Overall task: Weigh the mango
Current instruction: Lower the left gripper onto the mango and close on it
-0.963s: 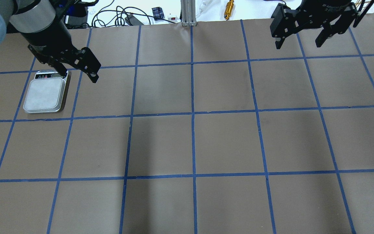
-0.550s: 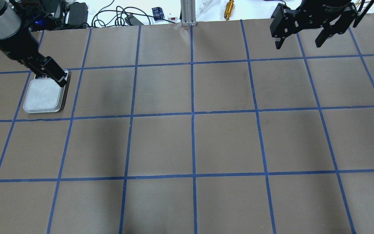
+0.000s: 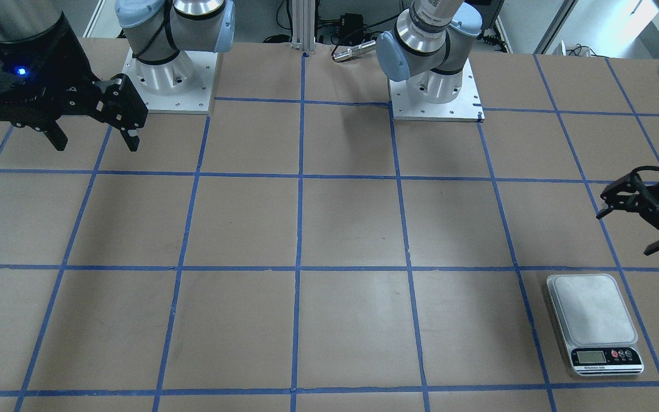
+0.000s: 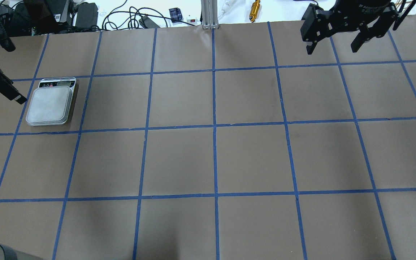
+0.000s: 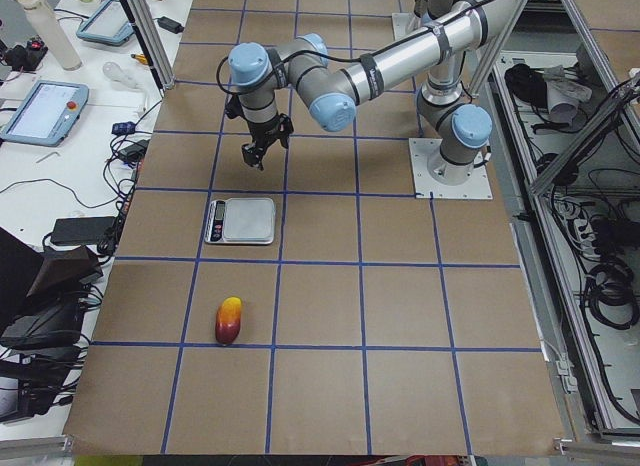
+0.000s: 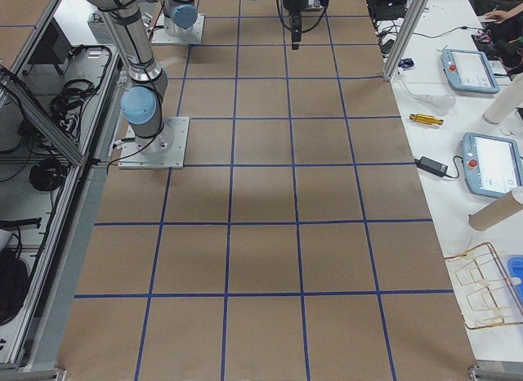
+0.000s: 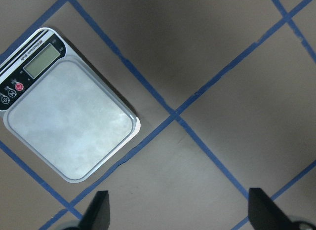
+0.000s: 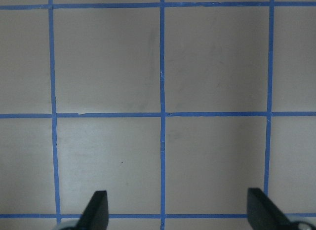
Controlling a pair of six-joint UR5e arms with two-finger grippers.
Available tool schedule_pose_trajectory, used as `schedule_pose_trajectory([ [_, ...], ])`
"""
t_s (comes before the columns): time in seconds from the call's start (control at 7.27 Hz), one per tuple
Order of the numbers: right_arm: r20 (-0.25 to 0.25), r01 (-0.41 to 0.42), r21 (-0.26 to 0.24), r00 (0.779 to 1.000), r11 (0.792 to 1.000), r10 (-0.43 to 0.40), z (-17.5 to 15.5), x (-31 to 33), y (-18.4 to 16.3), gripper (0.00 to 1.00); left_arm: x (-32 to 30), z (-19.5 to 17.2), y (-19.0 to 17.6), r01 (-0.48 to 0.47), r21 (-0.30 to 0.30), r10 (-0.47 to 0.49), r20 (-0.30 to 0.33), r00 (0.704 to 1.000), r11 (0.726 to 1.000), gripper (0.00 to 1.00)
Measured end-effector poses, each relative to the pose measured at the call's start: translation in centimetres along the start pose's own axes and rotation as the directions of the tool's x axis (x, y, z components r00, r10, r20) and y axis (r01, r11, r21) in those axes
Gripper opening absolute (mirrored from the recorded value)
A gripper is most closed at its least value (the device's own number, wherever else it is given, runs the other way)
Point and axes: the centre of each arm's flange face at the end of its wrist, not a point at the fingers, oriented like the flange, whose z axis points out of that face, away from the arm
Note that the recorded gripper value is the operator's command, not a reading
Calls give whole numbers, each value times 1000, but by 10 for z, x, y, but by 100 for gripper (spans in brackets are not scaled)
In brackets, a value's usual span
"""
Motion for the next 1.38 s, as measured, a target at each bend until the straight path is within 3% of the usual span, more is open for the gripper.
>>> schedule_pose_trajectory([
  [0.41, 0, 0, 0, 1000, 1000, 0, 0, 0, 0, 100, -72, 30, 79, -162, 1, 162, 48, 986, 987, 100],
  [0.69, 0, -1, -1, 1000, 1000, 1, 0, 0, 0, 100, -114, 52, 128, -207, 4, 206, 60, 977, 978, 100],
  [1.1, 0, 0, -1, 1000, 1000, 0, 0, 0, 0, 100, -180, 83, 165, -267, 12, 265, 91, 960, 964, 100],
  [1.38, 0, 0, -1, 1000, 1000, 0, 0, 0, 0, 100, -225, 104, 178, -349, 8, 346, 116, 931, 937, 100],
])
